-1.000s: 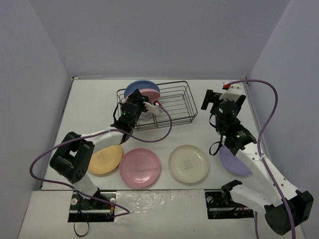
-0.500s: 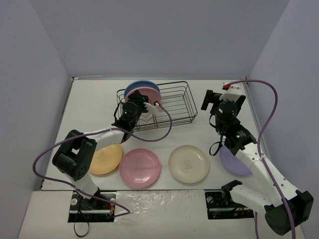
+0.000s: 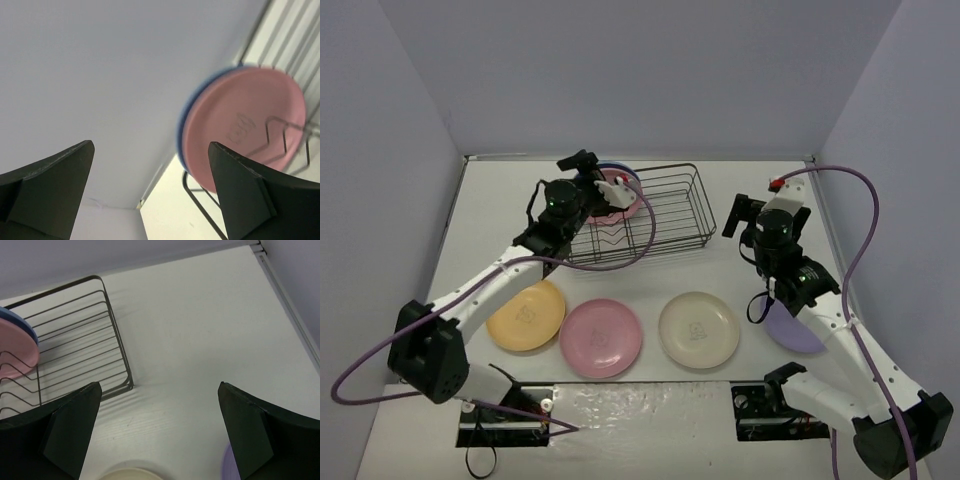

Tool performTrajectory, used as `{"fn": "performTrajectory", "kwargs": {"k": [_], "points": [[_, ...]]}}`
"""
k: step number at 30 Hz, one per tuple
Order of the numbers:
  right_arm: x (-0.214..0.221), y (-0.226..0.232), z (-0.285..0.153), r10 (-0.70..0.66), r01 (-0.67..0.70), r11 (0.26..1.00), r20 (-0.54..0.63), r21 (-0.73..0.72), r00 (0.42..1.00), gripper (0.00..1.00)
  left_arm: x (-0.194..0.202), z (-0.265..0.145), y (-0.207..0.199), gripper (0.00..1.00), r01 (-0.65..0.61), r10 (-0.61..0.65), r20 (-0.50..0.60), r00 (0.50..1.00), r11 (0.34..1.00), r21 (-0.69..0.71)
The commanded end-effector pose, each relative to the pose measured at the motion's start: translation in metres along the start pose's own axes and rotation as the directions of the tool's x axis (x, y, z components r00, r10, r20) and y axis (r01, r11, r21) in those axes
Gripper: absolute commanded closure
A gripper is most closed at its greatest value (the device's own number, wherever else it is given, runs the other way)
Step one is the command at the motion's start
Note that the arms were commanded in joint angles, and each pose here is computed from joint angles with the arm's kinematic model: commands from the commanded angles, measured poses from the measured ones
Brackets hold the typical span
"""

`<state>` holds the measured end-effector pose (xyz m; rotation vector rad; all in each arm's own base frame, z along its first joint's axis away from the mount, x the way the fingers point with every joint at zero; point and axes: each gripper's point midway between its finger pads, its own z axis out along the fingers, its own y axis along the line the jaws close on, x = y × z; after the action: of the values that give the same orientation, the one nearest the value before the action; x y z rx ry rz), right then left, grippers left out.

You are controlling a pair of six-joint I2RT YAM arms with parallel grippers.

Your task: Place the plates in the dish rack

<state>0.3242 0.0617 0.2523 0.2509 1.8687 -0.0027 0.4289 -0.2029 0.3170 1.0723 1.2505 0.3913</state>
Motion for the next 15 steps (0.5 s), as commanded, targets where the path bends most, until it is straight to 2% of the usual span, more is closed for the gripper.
{"fn": "performTrajectory", "kwargs": {"k": [1, 4, 6, 8, 9, 10, 12, 15], "points": [[0.001, -0.004, -0.016, 0.103, -0.103, 0.995, -0.042, 0.006, 0.994, 0.00, -0.080, -0.049, 0.066, 0.03, 0.241, -0.239, 0.203, 0.950, 0.970, 0.016], [0.024, -0.025, -0.021, 0.141, -0.130, 0.985, -0.095, 0.114, 0.985, 0.00, -0.098, -0.072, 0.081, 0.03, 0.387, -0.386, 0.237, 0.891, 0.921, 0.045], [0.033, -0.046, -0.025, 0.197, -0.174, 0.957, -0.078, 0.231, 0.977, 0.00, -0.098, -0.086, 0.106, 0.03, 0.574, -0.554, 0.237, 0.798, 0.818, -0.022], [0.045, -0.061, -0.024, 0.215, -0.181, 0.936, -0.083, 0.301, 0.973, 0.00, -0.072, -0.097, 0.125, 0.03, 0.691, -0.665, 0.187, 0.723, 0.702, -0.172], [0.051, -0.064, -0.022, 0.220, -0.179, 0.931, -0.101, 0.317, 0.970, 0.00, -0.050, -0.104, 0.134, 0.03, 0.726, -0.717, 0.156, 0.679, 0.625, -0.288], [0.056, -0.068, -0.020, 0.233, -0.184, 0.924, -0.113, 0.336, 0.966, 0.00, -0.036, -0.108, 0.129, 0.03, 0.782, -0.789, 0.140, 0.598, 0.536, -0.319], [0.063, -0.088, -0.014, 0.270, -0.193, 0.887, -0.132, 0.419, 0.954, 0.00, 0.006, -0.113, 0.114, 0.03, 0.813, -0.866, 0.076, 0.493, 0.429, -0.394], [0.079, -0.108, 0.001, 0.288, -0.169, 0.865, -0.192, 0.473, 0.938, 0.00, 0.081, -0.121, 0.097, 0.03, 0.835, -0.955, 0.045, 0.294, 0.233, -0.499]]}}
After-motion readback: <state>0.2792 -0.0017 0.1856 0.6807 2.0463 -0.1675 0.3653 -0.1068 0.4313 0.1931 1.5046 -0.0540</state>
